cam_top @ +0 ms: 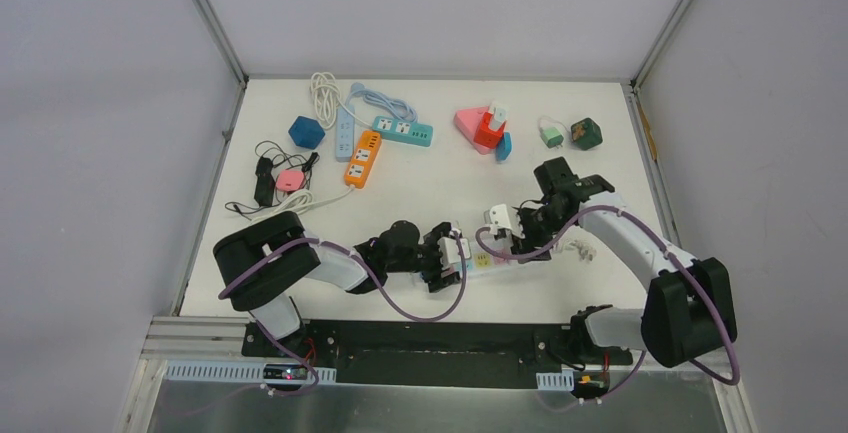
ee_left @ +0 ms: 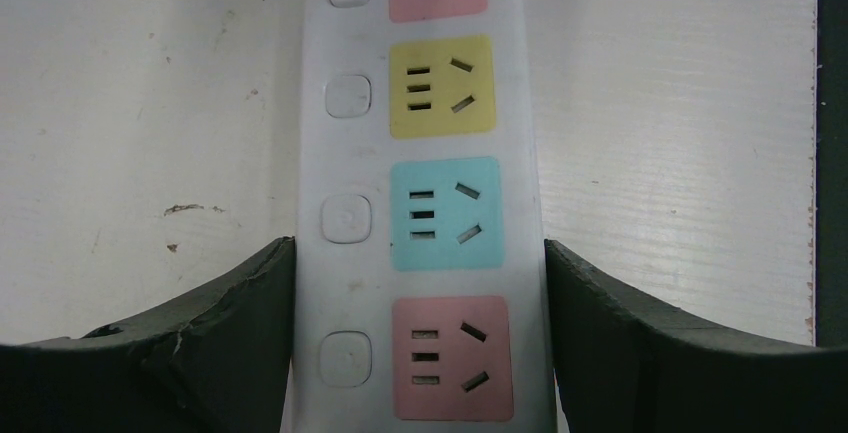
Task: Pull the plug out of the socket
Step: Remove the plug from the socket.
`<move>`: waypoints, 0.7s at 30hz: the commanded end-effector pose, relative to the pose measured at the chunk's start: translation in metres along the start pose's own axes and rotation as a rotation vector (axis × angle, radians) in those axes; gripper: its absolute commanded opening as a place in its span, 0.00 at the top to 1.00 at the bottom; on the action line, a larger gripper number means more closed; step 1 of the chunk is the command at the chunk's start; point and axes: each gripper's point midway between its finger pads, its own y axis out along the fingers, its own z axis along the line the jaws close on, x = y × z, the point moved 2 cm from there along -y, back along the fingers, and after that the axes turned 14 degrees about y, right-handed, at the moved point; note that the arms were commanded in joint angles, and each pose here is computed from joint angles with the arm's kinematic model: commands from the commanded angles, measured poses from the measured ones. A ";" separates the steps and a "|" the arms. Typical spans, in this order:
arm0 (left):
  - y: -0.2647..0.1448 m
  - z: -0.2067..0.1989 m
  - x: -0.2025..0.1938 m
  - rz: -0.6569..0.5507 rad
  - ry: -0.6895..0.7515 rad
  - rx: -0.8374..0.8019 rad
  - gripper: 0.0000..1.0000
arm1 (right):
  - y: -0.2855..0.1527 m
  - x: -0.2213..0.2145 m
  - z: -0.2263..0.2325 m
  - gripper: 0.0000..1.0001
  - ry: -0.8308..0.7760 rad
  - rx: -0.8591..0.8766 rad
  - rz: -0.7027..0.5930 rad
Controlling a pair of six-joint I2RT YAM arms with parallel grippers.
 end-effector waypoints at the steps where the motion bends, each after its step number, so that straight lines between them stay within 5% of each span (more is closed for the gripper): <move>1: -0.002 -0.001 -0.008 0.019 -0.054 0.009 1.00 | 0.001 0.017 0.000 1.00 0.073 0.046 -0.081; 13: -0.002 -0.002 -0.010 0.021 -0.065 0.001 1.00 | 0.013 0.013 0.010 1.00 -0.089 0.004 -0.032; 21: -0.001 -0.002 -0.010 0.021 -0.077 0.002 1.00 | 0.004 0.034 0.014 1.00 0.009 0.092 -0.086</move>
